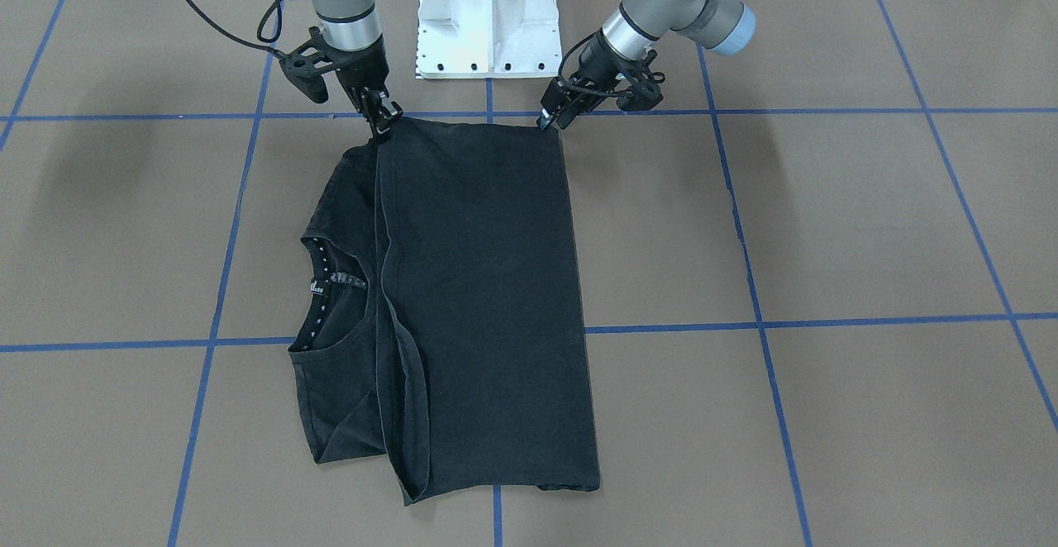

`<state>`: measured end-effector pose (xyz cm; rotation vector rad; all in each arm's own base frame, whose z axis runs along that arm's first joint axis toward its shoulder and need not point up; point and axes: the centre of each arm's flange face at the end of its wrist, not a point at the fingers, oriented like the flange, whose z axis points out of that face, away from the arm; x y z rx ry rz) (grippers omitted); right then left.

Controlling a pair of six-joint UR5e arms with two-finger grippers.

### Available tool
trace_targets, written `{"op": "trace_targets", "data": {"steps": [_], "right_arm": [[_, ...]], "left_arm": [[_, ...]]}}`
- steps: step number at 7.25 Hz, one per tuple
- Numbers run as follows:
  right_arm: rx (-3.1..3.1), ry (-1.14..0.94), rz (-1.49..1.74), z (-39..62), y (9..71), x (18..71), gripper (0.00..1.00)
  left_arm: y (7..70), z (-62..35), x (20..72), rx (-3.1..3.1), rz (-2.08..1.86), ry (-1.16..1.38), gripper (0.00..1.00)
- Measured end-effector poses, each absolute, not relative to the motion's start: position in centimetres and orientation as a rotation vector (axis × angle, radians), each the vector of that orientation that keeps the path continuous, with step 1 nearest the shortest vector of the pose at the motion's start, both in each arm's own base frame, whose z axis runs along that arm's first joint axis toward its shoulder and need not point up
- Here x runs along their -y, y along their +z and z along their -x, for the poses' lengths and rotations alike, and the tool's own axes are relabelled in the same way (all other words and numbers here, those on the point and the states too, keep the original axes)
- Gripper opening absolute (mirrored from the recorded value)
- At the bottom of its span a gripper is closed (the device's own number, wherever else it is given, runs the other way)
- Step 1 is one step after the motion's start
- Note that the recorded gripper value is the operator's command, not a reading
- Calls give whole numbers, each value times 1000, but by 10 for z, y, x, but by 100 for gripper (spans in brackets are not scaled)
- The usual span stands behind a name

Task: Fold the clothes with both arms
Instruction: 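Grasp both near corners of the shirt with both grippers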

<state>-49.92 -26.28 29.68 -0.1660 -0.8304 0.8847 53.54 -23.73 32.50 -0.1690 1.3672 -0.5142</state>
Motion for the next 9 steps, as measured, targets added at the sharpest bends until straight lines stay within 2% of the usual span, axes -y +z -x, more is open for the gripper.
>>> {"op": "trace_targets", "data": {"steps": [1,3,4,5,6,9], "right_arm": [[831,885,166,499,296,263,0],[833,886,165,498,296,263,0],[833,886,165,498,296,263,0],[832,886,166,498,296,263,0],[832,885,166,498,296,263,0],[829,884,166,498,297,263,0]], "left_arm": [[326,-536,238,-1364,167,-515,55],[327,-536,241,-1363,161,-518,48],[327,-536,241,-1363,160,-519,32],[327,-536,241,-1364,158,-520,8],[326,-536,242,-1367,156,-523,0],[320,-536,244,-1377,153,-525,0]]}}
